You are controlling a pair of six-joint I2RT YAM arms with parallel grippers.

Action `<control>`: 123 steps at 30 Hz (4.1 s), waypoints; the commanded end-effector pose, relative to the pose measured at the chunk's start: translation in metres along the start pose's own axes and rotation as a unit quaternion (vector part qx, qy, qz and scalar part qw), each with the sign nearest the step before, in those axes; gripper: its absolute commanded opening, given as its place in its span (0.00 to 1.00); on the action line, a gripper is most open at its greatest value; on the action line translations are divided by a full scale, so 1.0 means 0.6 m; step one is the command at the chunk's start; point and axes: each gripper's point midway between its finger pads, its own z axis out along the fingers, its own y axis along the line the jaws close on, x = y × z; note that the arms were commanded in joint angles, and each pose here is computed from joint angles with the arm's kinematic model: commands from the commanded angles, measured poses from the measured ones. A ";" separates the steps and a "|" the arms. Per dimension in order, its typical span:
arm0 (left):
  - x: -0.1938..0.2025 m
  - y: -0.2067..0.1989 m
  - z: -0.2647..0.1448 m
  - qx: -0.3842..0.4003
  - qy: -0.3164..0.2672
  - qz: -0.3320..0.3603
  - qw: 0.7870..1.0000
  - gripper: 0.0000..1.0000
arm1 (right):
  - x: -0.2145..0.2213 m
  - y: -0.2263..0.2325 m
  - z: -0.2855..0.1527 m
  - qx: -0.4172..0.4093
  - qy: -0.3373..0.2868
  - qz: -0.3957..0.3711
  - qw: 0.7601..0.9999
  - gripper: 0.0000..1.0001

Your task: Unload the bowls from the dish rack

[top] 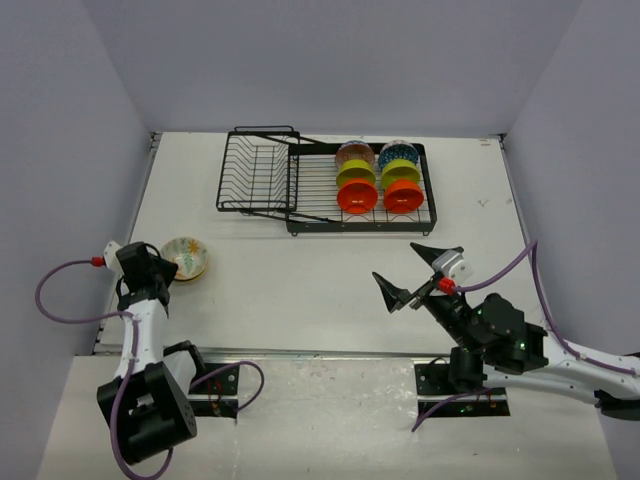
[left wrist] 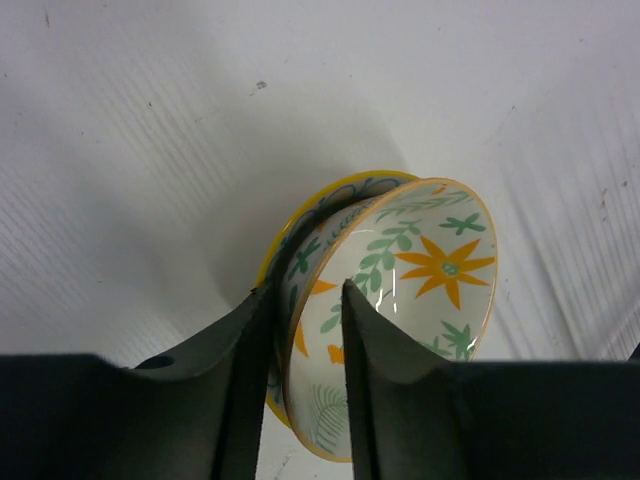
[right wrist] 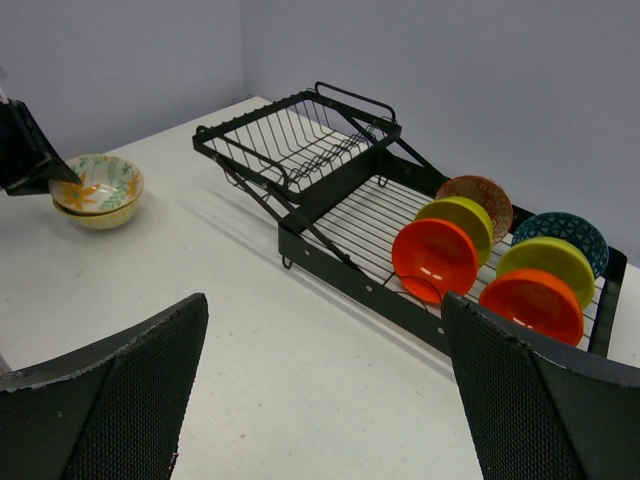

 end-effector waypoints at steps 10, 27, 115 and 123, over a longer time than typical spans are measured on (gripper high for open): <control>-0.026 -0.032 -0.039 0.041 -0.016 -0.001 0.999 0.65 | -0.001 0.004 0.004 -0.003 -0.001 -0.001 1.000 0.99; -0.090 -0.189 -0.229 0.254 -0.032 0.136 0.957 1.00 | 0.067 -0.077 0.059 0.114 0.093 0.073 0.986 0.99; -0.011 -0.239 -0.284 0.267 -0.051 0.318 0.908 1.00 | 0.241 -0.290 0.440 0.179 0.261 -0.453 0.834 0.00; -0.015 -0.238 -0.285 0.265 -0.054 0.316 0.909 1.00 | 0.197 -0.293 0.434 0.203 0.233 -0.448 0.838 0.00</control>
